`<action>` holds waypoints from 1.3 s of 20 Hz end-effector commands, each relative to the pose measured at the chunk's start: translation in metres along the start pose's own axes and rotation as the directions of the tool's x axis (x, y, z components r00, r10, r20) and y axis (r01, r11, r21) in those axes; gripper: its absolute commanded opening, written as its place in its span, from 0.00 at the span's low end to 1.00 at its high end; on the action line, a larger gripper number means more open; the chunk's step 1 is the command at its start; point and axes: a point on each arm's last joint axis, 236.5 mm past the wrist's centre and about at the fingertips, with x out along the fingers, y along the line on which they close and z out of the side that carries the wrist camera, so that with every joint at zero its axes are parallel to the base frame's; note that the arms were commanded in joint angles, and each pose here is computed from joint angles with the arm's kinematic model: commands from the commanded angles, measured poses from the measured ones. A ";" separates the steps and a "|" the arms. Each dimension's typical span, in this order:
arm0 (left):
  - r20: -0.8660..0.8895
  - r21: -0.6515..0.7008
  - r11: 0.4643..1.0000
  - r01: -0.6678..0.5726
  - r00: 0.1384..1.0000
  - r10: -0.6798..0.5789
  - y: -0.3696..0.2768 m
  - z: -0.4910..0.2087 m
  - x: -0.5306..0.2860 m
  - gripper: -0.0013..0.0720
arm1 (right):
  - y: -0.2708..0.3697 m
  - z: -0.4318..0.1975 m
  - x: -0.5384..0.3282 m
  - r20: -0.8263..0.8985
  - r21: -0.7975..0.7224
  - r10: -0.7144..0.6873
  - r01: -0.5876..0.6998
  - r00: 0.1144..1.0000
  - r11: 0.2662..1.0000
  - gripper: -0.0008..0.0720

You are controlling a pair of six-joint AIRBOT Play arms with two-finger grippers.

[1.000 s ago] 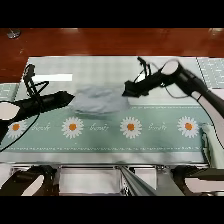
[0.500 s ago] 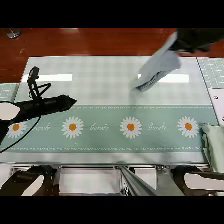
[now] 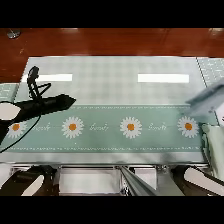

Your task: Fold the shirts.

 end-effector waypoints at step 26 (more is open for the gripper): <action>0.228 0.352 0.936 -0.014 0.971 -0.071 -0.100 0.179 -0.090 0.05 | 0.199 0.006 0.047 0.260 -0.418 0.543 -0.413 0.799 0.809 0.05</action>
